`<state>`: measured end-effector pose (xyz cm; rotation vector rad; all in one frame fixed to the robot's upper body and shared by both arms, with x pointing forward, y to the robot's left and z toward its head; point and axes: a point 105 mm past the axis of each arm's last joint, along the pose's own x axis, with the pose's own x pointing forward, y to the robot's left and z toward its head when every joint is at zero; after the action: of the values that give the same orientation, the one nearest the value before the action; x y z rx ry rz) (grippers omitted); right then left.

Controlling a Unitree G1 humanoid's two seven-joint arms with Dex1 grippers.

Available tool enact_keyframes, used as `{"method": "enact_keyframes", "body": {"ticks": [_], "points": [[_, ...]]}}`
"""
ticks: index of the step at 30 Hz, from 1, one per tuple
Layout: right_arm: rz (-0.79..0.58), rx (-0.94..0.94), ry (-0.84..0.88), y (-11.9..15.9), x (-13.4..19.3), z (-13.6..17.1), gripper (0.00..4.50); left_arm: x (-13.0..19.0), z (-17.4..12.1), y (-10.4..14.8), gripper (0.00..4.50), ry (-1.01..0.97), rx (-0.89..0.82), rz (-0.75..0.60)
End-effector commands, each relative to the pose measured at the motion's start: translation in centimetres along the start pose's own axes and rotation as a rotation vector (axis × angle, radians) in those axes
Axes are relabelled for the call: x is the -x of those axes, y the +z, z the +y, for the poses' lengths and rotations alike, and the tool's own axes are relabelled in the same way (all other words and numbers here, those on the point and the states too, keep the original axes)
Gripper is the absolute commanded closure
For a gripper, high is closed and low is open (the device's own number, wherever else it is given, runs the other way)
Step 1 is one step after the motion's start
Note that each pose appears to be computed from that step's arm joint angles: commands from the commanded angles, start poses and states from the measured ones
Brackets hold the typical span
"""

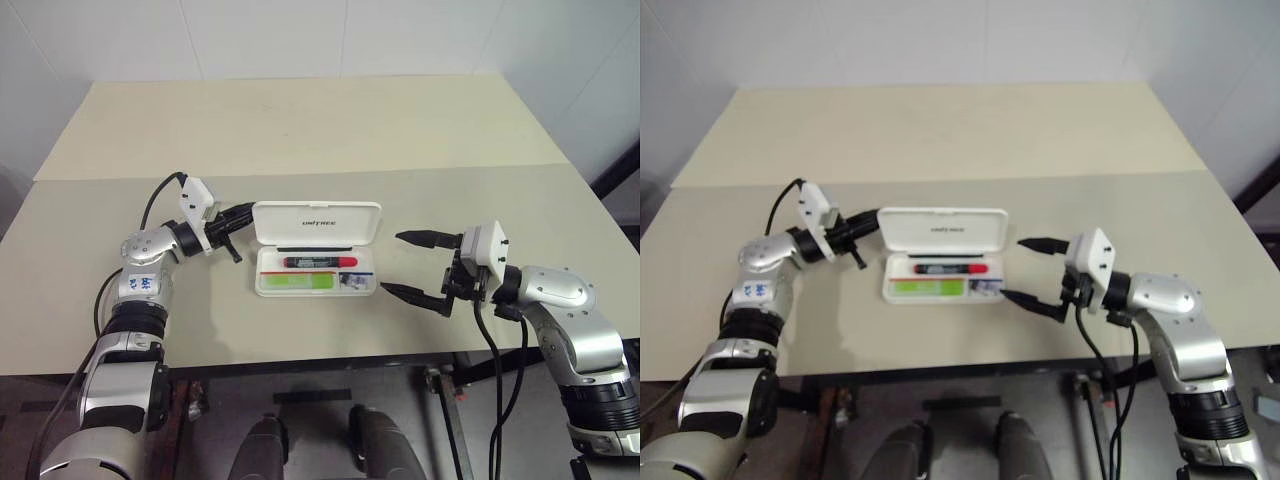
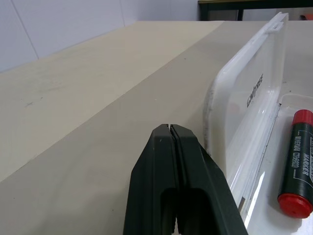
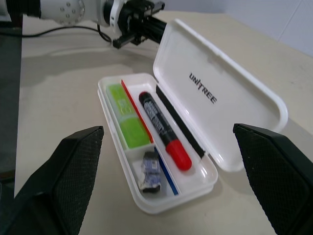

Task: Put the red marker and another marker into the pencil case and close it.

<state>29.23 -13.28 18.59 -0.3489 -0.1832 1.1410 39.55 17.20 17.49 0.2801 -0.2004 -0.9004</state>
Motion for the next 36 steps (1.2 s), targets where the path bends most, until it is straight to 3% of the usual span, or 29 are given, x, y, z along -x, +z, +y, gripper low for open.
{"method": "enact_keyframes", "body": {"ticks": [1, 10, 19, 24, 36], "points": [[-0.047, 0.04, -0.006, 1.8, -0.1, -0.2, 0.0, 0.4, -0.4, 1.1, 4.47, -0.042, -0.085, -0.029], [-0.059, 0.048, -0.009, 2.7, -0.5, -0.4, 0.0, 0.4, -2.6, 0.4, 4.47, -0.253, -0.268, 0.082], [-0.068, 0.049, -0.02, 2.9, -0.8, -0.3, 0.0, -1.1, -6.6, 0.1, 4.47, -0.452, -0.265, 0.075], [-0.092, 0.051, -0.037, 3.4, -1.4, 0.1, 0.0, -2.5, -10.2, -1.0, 4.47, -0.565, -0.206, 0.108], [-0.134, 0.065, -0.071, 4.7, -2.1, 0.8, 0.0, -2.8, -10.8, -2.7, 4.47, -0.573, -0.183, 0.26]]}}
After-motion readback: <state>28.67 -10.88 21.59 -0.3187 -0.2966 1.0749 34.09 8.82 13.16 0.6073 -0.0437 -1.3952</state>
